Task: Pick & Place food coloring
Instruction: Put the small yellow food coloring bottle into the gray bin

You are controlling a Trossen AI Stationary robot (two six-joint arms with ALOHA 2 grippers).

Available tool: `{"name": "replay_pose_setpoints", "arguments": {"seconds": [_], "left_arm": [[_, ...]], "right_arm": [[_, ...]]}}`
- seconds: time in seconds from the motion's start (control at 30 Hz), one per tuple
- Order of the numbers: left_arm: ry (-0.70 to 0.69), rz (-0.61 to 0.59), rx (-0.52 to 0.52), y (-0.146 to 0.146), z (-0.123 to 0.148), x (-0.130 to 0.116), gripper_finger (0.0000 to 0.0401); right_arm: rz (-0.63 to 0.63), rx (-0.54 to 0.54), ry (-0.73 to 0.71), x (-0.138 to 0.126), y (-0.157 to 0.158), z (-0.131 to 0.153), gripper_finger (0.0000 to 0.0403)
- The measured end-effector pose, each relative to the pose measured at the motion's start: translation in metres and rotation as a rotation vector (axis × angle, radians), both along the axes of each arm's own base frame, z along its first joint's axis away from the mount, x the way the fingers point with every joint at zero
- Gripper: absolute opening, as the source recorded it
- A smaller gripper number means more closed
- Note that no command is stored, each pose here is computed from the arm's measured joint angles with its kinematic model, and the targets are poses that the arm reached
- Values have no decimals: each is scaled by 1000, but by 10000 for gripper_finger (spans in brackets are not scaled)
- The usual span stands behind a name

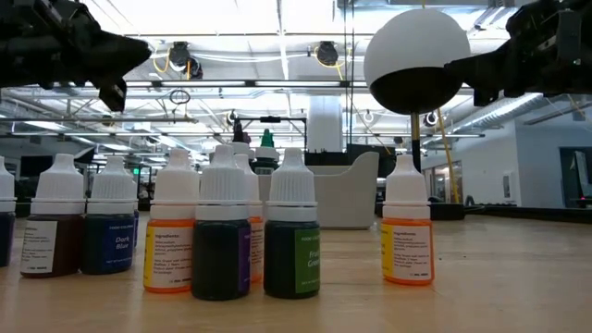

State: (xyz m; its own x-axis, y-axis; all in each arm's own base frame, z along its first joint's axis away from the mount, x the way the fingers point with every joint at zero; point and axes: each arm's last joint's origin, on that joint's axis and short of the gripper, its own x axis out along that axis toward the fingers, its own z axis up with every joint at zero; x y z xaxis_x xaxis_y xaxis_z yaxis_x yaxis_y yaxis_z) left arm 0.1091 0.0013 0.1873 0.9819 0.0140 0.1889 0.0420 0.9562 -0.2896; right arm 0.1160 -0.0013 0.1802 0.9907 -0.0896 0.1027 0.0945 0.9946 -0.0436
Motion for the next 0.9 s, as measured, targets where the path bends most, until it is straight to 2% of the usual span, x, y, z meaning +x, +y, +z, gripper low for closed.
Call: {"name": "replay_pose_setpoints", "arguments": {"seconds": [0.1,0.23,0.5,0.63,0.9], "left_arm": [[-2,-44,-17,-1,0,0,49],[25,-105,9,-3,-2,0,49],[186,-108,164,-4,-19,2,49],[243,-72,161,-2,-24,2,49],[224,-78,44,-2,-22,2,49]], "right_arm": [[0,1,10,0,0,-1,0],[0,6,13,0,0,-1,0],[5,49,10,0,0,-1,0],[7,71,7,0,0,-1,0],[8,80,7,0,0,-1,0]]}}
